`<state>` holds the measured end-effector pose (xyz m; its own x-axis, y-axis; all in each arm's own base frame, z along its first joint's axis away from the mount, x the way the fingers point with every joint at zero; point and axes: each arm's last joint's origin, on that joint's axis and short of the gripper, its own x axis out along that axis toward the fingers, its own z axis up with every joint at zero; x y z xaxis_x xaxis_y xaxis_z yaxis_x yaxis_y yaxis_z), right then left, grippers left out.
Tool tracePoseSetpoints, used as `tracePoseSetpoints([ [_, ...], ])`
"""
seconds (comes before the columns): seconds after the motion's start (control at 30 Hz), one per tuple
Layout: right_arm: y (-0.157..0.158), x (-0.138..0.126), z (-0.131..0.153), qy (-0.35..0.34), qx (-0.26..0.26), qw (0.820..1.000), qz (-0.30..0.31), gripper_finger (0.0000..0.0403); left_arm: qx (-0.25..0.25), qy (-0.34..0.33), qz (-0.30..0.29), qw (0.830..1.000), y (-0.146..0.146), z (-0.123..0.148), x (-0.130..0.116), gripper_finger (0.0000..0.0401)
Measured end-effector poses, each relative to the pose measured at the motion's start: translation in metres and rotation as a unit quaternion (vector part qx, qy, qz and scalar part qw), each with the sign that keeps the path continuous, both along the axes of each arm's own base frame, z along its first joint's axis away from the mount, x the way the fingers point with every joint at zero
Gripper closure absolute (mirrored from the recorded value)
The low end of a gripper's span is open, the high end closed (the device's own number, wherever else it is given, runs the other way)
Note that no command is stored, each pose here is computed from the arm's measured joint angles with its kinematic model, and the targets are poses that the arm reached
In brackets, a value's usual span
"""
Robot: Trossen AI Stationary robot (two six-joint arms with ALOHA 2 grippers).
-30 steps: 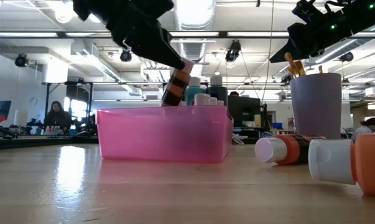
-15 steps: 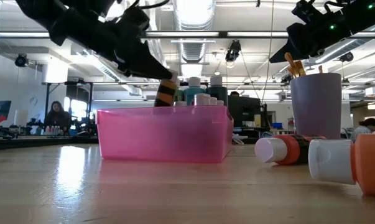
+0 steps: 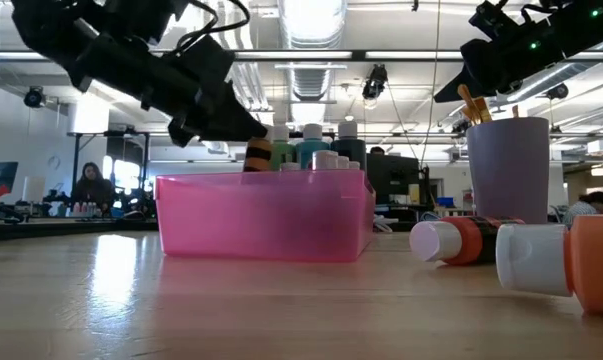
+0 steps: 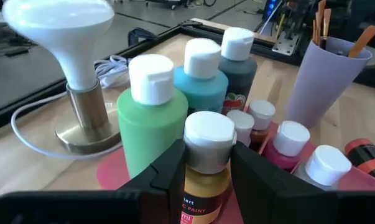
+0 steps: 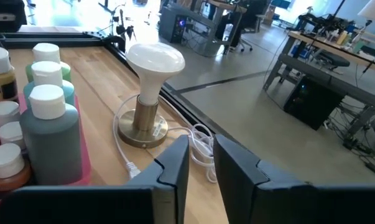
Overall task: Pick & Place Paint Supplies
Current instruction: Adjust the small yellow paint bottle in the red bin
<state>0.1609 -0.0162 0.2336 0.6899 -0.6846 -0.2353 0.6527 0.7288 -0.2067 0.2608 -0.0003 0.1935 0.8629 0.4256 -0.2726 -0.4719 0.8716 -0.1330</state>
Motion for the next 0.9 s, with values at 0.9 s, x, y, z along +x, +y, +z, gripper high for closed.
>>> tracePoseSetpoints([
  [0.9,0.000,0.000,-0.001,0.002,0.000,1.000,0.000,0.0283,-0.025,0.015,0.011,1.000,0.000,-0.043,0.015,0.0289],
])
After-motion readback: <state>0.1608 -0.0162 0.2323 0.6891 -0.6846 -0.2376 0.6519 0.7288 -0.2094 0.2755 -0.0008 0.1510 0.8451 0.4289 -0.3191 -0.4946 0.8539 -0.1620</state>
